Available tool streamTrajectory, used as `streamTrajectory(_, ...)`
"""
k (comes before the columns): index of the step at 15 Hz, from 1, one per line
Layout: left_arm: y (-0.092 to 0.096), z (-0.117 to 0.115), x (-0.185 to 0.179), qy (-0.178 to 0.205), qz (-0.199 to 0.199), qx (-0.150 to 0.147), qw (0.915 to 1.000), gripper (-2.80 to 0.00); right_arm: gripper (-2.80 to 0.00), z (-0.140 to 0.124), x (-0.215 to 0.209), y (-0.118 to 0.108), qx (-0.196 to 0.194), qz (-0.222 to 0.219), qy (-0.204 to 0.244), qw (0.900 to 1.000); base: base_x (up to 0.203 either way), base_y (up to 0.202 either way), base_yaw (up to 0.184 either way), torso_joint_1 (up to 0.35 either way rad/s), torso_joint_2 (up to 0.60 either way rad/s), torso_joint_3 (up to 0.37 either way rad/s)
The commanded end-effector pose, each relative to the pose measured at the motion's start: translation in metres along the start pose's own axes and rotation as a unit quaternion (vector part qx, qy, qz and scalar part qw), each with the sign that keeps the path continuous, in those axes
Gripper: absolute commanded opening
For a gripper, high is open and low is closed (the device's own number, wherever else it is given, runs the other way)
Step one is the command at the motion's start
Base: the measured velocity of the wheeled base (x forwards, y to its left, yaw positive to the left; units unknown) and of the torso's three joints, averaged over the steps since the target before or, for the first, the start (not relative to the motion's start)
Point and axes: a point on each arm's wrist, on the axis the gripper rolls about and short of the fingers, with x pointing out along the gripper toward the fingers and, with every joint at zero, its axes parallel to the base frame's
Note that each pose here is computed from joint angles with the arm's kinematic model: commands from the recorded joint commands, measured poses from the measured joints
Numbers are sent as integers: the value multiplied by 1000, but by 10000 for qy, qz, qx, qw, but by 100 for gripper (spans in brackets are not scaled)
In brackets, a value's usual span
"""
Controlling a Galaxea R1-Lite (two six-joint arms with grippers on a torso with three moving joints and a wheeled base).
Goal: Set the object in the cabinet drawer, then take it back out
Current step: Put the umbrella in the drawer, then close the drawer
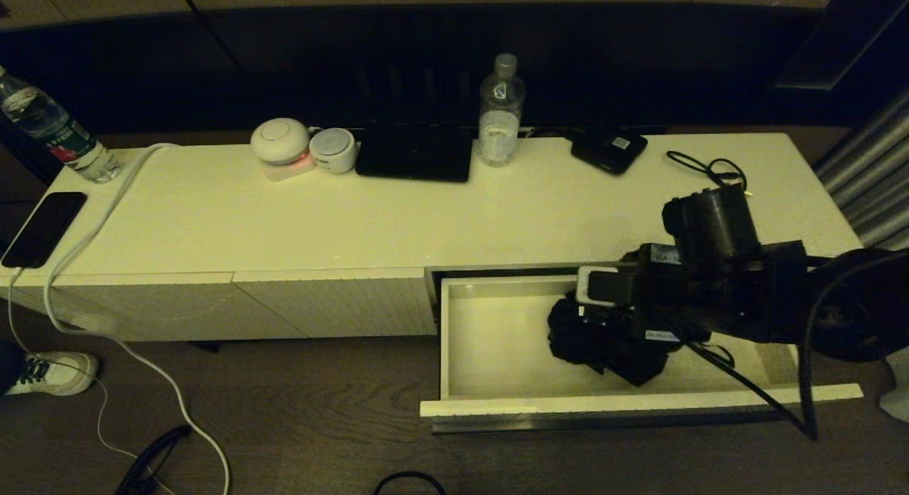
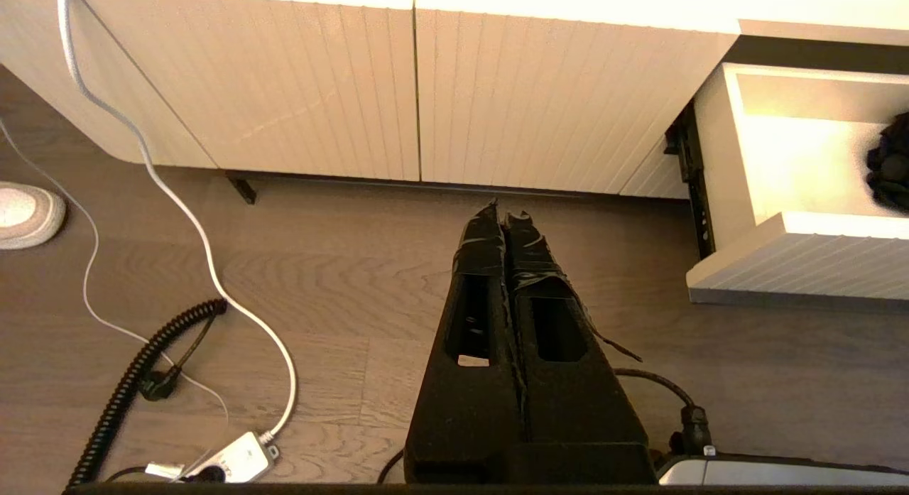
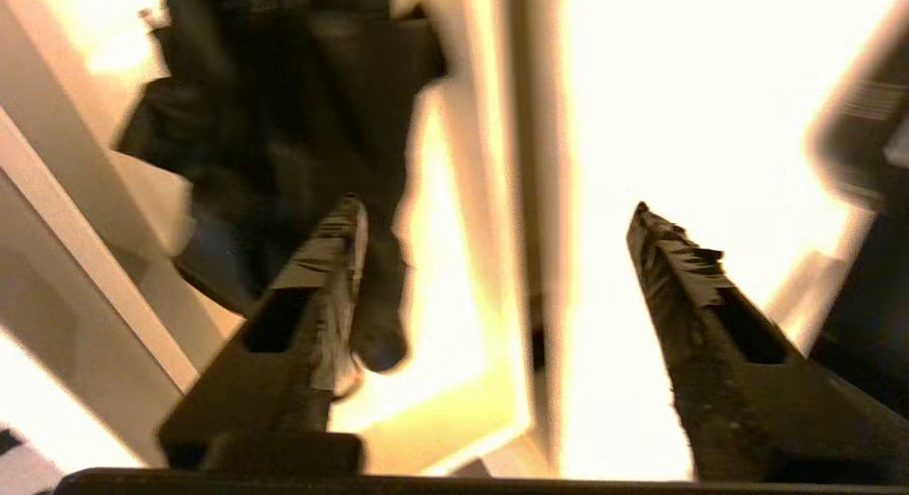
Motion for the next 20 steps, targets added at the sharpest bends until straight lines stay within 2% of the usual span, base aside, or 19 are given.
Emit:
streamTrajectory(1,0,0,0,-10,2,-4,10000,-280,0,-6,-48,-19,107,-416,-217,9988,0,0,0,0,0,0)
streamTrajectory(4,0,0,0,-10,2,-4,10000,-280,0,-23,-94,-9,91,-277,-244,9993,0,0,0,0,0,0)
streamTrajectory(8,0,0,0,-9,-5,-4,10000,-280,0,-47,-121,38,-103,267,-138,9995,0,0,0,0,0,0)
streamTrajectory(9,0,0,0,-10,2,-4,10000,-280,-280,-53,-123,49,-103,387,-88,9992,0,0,0,0,0,0)
streamTrajectory(13,0,0,0,-10,2,-4,10000,-280,-280,-58,-121,79,-251,849,-64,9961,0,0,0,0,0,0)
streamTrajectory(17,0,0,0,-10,2,-4,10000,-280,-280,-60,-105,113,-644,1559,113,9856,0,0,0,0,0,0)
streamTrajectory(20,0,0,0,-10,2,-4,10000,-280,-280,-58,-84,133,-656,1827,170,9808,0,0,0,0,0,0)
